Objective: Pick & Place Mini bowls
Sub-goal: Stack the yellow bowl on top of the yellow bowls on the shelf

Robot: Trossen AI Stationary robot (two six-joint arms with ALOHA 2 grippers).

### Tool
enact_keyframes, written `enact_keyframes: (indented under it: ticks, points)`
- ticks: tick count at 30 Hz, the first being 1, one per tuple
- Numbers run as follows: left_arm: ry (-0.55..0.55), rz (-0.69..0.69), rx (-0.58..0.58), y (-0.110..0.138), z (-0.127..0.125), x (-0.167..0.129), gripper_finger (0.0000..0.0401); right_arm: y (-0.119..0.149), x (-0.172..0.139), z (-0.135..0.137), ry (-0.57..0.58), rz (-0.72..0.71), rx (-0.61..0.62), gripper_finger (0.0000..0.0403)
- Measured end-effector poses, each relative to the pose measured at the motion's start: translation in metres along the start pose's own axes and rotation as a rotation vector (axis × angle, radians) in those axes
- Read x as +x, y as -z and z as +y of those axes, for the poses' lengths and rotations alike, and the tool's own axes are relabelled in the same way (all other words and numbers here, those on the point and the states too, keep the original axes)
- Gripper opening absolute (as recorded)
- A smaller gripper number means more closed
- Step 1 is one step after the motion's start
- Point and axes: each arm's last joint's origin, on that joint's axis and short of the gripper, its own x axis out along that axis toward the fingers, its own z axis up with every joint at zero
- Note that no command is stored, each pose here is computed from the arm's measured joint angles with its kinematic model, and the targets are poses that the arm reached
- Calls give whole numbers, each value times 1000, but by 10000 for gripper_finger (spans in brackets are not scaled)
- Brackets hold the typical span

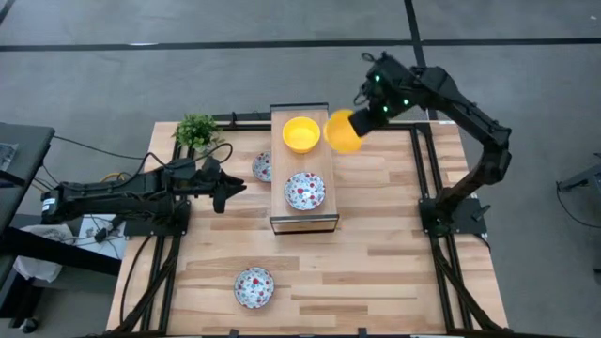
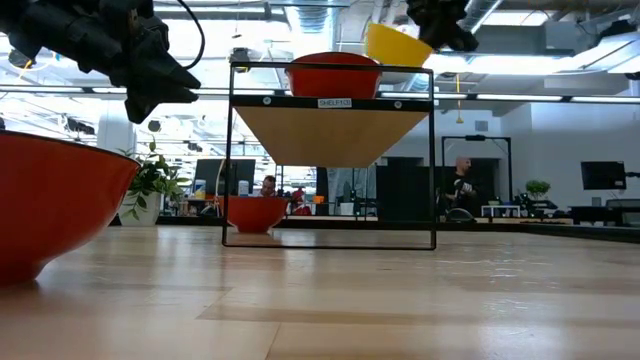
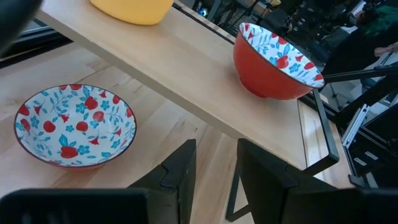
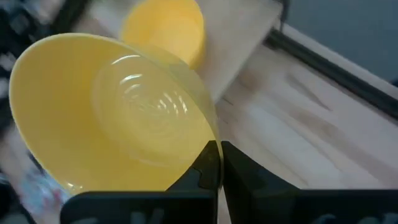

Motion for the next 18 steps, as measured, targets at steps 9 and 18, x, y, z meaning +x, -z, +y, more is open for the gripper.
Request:
enact_keyframes:
  ticks: [9, 18]
  points:
    - [6, -14, 0, -1, -1, 0, 115, -32, 29, -11, -123, -51, 94, 0]
    - [11, -23, 0, -2, -1, 0, 115, -75, 57, 1, -217, -52, 75, 0]
